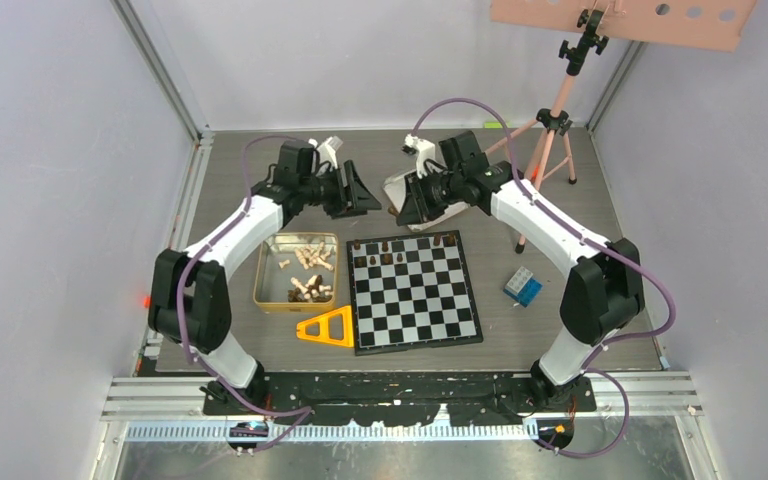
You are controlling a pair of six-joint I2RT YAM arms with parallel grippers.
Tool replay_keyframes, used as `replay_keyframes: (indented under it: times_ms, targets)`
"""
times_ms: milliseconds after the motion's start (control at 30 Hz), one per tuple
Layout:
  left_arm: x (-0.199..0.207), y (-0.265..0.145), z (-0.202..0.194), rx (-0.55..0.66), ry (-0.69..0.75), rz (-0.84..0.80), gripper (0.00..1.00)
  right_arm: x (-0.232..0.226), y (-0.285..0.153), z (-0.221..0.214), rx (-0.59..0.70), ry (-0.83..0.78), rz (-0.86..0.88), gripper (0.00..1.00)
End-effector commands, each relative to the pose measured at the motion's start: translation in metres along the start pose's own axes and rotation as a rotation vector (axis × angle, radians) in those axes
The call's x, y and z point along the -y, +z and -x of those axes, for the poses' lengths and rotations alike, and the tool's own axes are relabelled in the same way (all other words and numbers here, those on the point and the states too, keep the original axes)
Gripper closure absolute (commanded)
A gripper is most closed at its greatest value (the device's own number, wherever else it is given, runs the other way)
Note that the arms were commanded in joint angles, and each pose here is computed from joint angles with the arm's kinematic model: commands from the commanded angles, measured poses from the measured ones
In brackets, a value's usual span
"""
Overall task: Set up the chess pieces on the board
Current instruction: Place the chess piece on the chessboard.
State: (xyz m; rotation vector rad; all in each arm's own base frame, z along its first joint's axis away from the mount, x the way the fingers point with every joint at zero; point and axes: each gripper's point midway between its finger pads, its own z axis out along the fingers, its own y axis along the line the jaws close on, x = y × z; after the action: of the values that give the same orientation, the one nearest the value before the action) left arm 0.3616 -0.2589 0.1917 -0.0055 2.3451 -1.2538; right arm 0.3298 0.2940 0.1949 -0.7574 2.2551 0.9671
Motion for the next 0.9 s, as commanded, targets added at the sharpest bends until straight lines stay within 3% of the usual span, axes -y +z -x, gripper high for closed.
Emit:
replay_keyframes:
  times_ms: [0, 333, 533, 867]
  targets:
    - [0.009, -0.037, 0.020, 0.069, 0.300, 0.077, 0.44, -0.004, -0.034, -0.008, -0.080, -0.142, -0.050, 0.99]
    - [-0.048, -0.100, 0.026, 0.028, 0.623, 0.398, 0.43, 0.020, -0.045, -0.019, -0.321, -0.250, -0.164, 0.99]
    - [-0.065, -0.135, 0.025, 0.042, 0.688, 0.487, 0.43, 0.036, -0.037, -0.028, -0.465, -0.293, -0.231, 0.97]
    - [-0.074, -0.155, 0.010, 0.007, 0.758, 0.552, 0.43, 0.041, -0.035, -0.049, -0.640, -0.381, -0.273, 0.97]
